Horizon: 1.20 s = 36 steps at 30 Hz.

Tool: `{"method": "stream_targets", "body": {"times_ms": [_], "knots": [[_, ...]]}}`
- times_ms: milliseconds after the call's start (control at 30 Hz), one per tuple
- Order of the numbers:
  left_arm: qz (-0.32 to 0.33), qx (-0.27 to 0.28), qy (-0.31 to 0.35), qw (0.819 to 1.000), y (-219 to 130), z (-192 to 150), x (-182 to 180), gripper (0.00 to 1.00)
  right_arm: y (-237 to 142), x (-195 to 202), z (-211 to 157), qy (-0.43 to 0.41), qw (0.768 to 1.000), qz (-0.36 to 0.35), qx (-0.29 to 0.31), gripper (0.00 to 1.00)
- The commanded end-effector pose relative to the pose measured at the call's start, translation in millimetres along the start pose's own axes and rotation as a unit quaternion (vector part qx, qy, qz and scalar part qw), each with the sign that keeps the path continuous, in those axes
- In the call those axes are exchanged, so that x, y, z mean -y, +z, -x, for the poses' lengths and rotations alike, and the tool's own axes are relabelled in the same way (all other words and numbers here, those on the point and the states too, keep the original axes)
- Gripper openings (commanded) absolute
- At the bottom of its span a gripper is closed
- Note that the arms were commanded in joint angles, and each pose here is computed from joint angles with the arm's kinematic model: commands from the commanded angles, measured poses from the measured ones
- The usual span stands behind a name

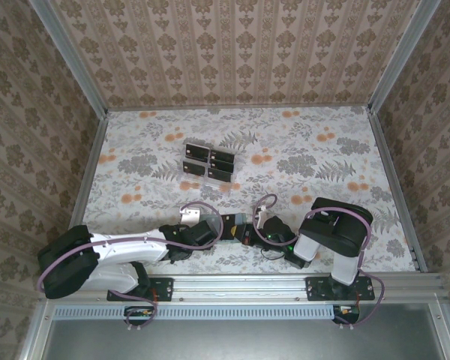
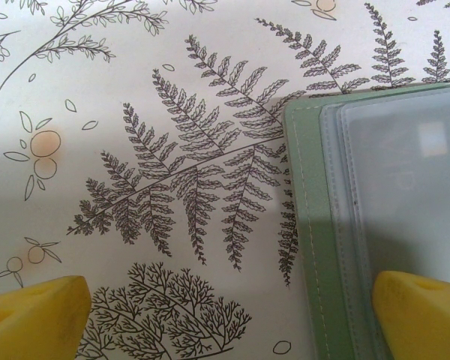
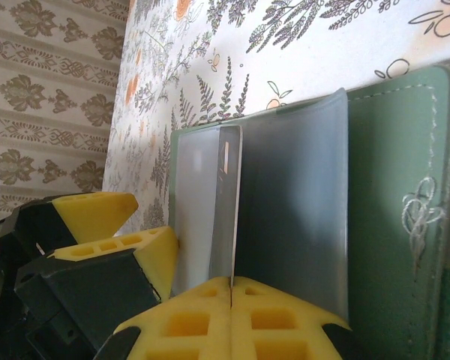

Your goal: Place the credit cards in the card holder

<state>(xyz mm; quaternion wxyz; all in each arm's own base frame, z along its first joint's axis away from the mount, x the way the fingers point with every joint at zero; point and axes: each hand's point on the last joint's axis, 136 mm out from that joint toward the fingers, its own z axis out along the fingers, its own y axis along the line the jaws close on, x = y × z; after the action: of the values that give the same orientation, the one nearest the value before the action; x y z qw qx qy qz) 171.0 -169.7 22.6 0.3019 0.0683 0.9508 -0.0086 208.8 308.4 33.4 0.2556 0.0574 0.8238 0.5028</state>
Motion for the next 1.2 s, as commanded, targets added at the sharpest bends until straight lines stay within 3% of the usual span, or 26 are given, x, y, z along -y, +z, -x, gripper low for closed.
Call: {"method": "stream_targets", "body": {"times_ms": [0,1167], "knots": [[0.027,-0.017,0.012,0.999,3,-13,-12,1.0,-2,10,-11,0.007,1.0,-0.012,-0.016,0.0],[0.028,-0.016,0.014,0.999,1,-13,-12,1.0,-1,21,-25,0.056,0.997,-0.025,-0.042,0.0]]}}
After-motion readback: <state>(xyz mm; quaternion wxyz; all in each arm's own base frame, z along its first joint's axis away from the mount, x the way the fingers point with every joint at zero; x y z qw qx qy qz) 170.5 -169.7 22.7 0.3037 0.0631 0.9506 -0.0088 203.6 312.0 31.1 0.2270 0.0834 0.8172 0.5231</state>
